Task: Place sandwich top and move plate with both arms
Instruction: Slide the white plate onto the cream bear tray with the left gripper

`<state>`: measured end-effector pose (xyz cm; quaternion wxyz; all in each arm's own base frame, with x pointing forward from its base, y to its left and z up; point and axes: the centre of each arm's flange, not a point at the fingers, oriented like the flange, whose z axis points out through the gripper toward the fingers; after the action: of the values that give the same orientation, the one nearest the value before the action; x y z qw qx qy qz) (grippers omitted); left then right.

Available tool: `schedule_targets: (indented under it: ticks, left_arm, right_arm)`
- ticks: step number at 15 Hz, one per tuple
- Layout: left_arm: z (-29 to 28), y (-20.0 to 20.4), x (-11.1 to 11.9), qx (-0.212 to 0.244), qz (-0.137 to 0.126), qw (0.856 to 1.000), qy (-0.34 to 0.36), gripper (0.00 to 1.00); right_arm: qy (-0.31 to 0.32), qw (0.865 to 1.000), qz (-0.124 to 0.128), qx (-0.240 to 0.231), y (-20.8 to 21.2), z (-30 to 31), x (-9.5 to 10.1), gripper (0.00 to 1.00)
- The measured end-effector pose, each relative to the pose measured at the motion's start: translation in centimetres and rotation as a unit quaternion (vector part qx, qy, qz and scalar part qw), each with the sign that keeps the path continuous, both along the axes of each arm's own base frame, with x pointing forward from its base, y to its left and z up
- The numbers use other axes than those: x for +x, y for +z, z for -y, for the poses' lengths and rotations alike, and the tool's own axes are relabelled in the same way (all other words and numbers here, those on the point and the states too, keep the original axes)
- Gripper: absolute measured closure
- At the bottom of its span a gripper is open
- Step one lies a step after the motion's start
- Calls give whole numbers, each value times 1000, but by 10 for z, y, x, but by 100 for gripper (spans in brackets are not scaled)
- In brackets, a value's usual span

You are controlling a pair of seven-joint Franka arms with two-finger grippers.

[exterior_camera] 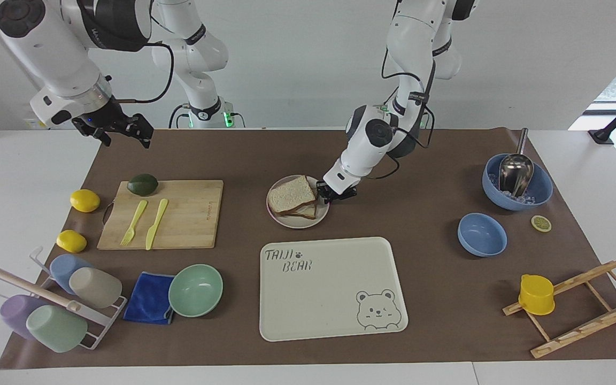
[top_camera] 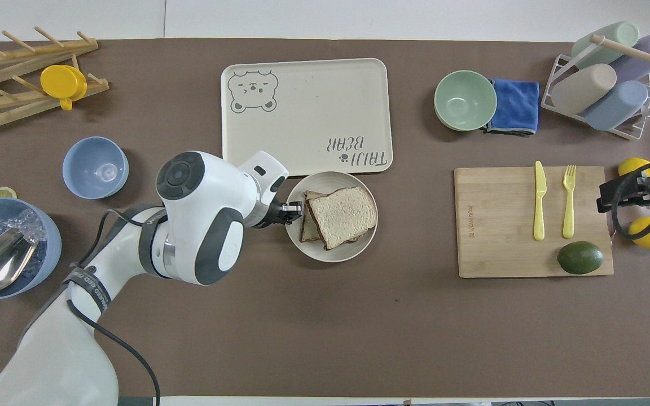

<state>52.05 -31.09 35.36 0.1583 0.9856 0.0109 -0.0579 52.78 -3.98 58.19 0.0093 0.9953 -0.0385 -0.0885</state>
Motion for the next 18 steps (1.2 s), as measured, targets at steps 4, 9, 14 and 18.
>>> schedule_targets:
  ticks: [4, 9, 14, 18]
  left_arm:
    - [-45, 65, 62, -28, 18, 999, 42, 96]
    - [-59, 56, 108, -51, 18, 995, 80, 96]
    - [-73, 13, 157, -41, 14, 992, 117, 96]
    - [-68, -19, 172, -39, 33, 989, 140, 96]
  right_arm:
    - [0, 1000, 0, 0, 0, 0, 0, 0]
    - [0, 1000, 0, 0, 0, 0, 0, 0]
    - [0, 1000, 0, 0, 0, 0, 0, 0]
    - [0, 1000, 0, 0, 0, 0, 0, 0]
